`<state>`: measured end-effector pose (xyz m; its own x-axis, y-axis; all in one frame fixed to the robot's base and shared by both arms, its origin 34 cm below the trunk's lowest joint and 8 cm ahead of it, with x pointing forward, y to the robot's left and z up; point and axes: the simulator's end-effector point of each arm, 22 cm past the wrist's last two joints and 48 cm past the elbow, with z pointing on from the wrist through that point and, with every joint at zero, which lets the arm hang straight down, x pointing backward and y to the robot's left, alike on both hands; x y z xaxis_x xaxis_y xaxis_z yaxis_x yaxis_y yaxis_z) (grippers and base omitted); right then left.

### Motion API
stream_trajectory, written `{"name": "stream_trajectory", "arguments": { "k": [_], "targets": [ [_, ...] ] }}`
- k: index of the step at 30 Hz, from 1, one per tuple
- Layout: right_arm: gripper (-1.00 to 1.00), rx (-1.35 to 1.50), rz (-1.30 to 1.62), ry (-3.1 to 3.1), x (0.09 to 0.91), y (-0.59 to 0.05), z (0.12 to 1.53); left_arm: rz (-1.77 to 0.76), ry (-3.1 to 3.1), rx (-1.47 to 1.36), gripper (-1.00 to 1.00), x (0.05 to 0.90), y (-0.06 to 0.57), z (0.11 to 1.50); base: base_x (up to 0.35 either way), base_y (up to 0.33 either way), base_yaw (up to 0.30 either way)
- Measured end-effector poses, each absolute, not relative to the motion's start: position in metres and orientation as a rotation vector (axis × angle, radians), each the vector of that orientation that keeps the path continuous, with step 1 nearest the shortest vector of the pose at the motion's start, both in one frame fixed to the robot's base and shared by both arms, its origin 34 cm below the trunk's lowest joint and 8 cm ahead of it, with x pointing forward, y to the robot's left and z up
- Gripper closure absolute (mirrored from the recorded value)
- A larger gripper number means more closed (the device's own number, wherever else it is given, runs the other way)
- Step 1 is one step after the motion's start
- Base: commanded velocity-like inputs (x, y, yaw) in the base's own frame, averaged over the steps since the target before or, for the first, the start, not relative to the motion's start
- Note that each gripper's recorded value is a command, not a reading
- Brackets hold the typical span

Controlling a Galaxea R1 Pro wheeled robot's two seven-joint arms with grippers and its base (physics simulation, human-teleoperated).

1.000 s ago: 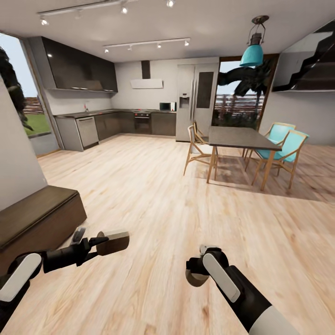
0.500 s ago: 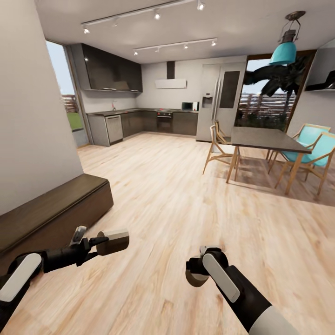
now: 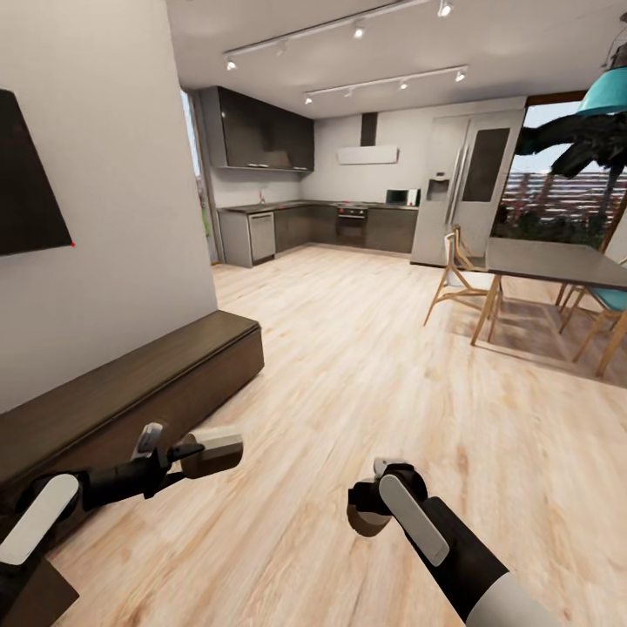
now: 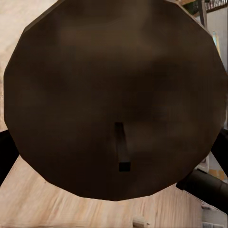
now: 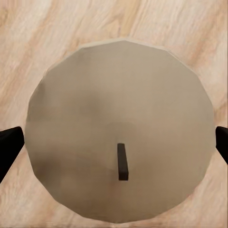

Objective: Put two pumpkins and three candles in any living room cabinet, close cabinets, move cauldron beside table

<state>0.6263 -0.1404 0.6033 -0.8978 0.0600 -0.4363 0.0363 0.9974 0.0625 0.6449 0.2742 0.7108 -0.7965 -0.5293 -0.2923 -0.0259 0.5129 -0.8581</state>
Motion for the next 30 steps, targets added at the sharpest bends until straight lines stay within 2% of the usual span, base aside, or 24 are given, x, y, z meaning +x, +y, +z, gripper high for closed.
{"name": "stream_trajectory", "arguments": {
  "k": [12, 30],
  "targets": [
    [1.00, 0.073, 0.074, 2.693, 0.627, -0.141, 0.612, -1.254, 2.218, -0.431, 1.00, 0.648, 0.271, 0.728, -0.026, 0.010, 0.259],
    [1.00, 0.058, 0.091, 2.681, 0.633, -0.137, 0.651, -1.264, 2.217, -0.431, 1.00, 0.652, 0.269, 0.764, 0.000, 0.000, 0.012]
  ]
}}
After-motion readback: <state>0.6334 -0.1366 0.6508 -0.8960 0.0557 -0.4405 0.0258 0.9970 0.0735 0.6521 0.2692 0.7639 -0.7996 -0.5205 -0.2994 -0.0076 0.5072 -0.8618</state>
